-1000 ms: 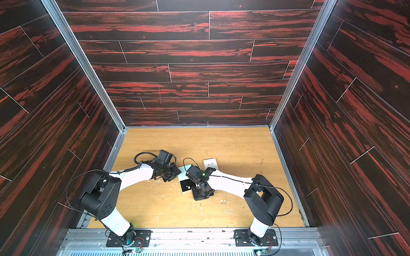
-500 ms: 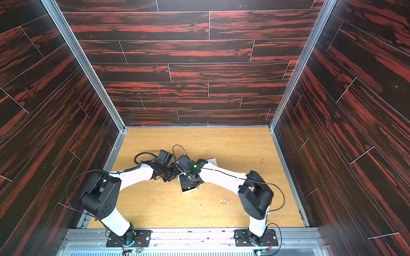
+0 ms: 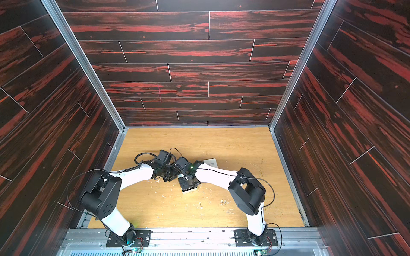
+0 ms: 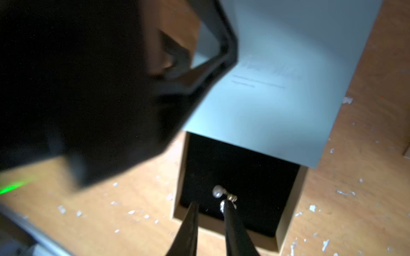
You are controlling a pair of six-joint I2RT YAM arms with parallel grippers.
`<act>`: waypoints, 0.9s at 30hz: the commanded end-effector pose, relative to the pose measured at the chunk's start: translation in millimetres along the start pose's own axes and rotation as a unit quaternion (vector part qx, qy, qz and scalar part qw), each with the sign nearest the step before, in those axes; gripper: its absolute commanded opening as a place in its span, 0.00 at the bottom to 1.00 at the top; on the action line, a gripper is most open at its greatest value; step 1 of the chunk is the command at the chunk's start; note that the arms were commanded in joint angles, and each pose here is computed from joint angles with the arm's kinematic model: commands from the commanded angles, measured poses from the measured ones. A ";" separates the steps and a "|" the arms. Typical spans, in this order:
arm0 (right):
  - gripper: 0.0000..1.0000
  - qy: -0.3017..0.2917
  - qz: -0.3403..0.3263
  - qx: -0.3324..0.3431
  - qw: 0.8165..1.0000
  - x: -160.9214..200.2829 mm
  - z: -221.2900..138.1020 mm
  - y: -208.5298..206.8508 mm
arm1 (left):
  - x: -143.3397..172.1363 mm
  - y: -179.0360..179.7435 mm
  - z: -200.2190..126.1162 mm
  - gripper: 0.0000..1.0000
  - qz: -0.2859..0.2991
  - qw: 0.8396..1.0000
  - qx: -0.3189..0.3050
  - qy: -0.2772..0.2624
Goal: Take out the earrings from the drawer-style jewelry box
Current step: Pick up the earring from the drawer.
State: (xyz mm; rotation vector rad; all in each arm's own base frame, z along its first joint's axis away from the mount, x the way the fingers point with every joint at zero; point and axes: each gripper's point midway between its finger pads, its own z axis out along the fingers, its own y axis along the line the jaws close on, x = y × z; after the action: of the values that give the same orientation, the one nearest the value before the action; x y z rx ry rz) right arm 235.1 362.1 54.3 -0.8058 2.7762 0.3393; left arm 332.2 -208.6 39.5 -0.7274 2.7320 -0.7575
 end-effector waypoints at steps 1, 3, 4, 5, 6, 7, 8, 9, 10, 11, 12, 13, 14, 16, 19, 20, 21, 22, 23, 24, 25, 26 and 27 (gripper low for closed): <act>0.24 0.017 -0.020 0.007 1.000 5.1 8.7 1.4 | 12.9 28.8 9.5 0.44 -0.013 0.999 -0.047 0.023; 0.24 0.020 -0.019 0.012 1.000 7.5 10.7 -0.7 | 13.5 29.5 10.3 0.44 -0.018 0.999 -0.044 0.025; 0.25 0.019 -0.018 0.014 1.000 8.1 11.3 -1.8 | 14.1 30.2 11.4 0.44 -0.022 0.998 -0.043 0.027; 0.25 0.019 -0.019 0.013 1.000 8.2 11.9 -1.8 | 14.5 31.0 12.5 0.44 -0.026 0.998 -0.042 0.029; 0.25 0.019 -0.020 0.013 1.000 8.3 12.5 -1.8 | 15.0 31.3 13.3 0.44 -0.027 0.998 -0.040 0.031; 0.25 0.018 -0.021 0.011 1.000 7.5 12.7 -0.8 | 15.6 31.4 13.9 0.44 -0.029 0.998 -0.039 0.033; 0.25 0.017 -0.022 0.011 1.000 6.6 12.7 -0.5 | 15.9 31.9 14.6 0.44 -0.030 0.998 -0.039 0.034; 0.25 0.017 -0.023 0.010 1.000 5.8 13.1 0.1 | 16.4 32.9 15.2 0.44 -0.032 0.998 -0.039 0.035; 0.25 0.018 -0.023 0.010 1.000 5.6 13.6 0.4 | 16.7 33.5 15.4 0.44 -0.032 0.998 -0.040 0.035; 0.25 0.019 -0.024 0.011 0.999 5.3 14.3 0.5 | 16.6 33.2 15.3 0.44 -0.032 0.998 -0.040 0.035; 0.25 0.022 -0.024 0.012 0.999 5.9 15.9 0.2 | 16.3 33.0 15.1 0.44 -0.032 0.998 -0.039 0.035; 0.25 0.024 -0.025 0.012 0.999 6.5 17.0 0.2 | 16.1 33.6 15.2 0.44 -0.033 0.998 -0.040 0.035; 0.25 0.025 -0.025 0.012 0.999 7.1 18.1 0.0 | 15.6 32.6 15.0 0.44 -0.033 0.998 -0.038 0.034; 0.25 0.029 -0.026 0.012 0.999 8.8 20.8 -0.3 | 14.8 32.2 14.7 0.44 -0.033 0.998 -0.039 0.034; 0.25 0.031 -0.029 0.012 0.999 9.0 23.4 -0.3 | 15.1 32.3 15.0 0.44 -0.032 0.998 -0.039 0.035; 0.25 0.033 -0.029 0.012 0.999 8.9 23.9 0.0 | 15.3 32.9 15.4 0.44 -0.032 0.998 -0.040 0.035; 0.25 0.035 -0.030 0.012 0.999 9.3 24.6 0.1 | 15.0 32.9 15.4 0.44 -0.033 0.998 -0.039 0.035; 0.25 0.037 -0.029 0.012 0.999 10.1 25.2 0.1 | 15.4 33.3 15.7 0.44 -0.033 0.998 -0.040 0.036; 0.25 0.039 -0.028 0.012 0.999 11.2 25.8 -0.2 | 15.3 33.1 15.8 0.44 -0.033 0.998 -0.039 0.036; 0.25 0.041 -0.027 0.011 0.999 12.5 26.5 0.0 | 15.5 33.0 16.1 0.43 -0.033 0.998 -0.039 0.036; 0.25 0.043 -0.025 0.011 0.999 13.4 27.2 -0.1 | 15.4 32.7 16.3 0.44 -0.033 0.998 -0.039 0.037; 0.25 0.046 -0.026 0.010 0.999 15.1 28.8 0.5 | 15.6 32.9 16.3 0.44 -0.033 0.998 -0.040 0.037; 0.26 0.048 -0.025 0.010 0.998 15.9 29.9 0.8 | 15.5 32.4 16.4 0.44 -0.033 0.998 -0.039 0.037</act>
State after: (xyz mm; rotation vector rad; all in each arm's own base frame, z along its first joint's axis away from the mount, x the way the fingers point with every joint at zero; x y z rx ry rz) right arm 240.3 358.5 32.2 -0.8303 2.8018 0.2565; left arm 332.5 -211.2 37.7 -0.7643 2.7296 -0.8266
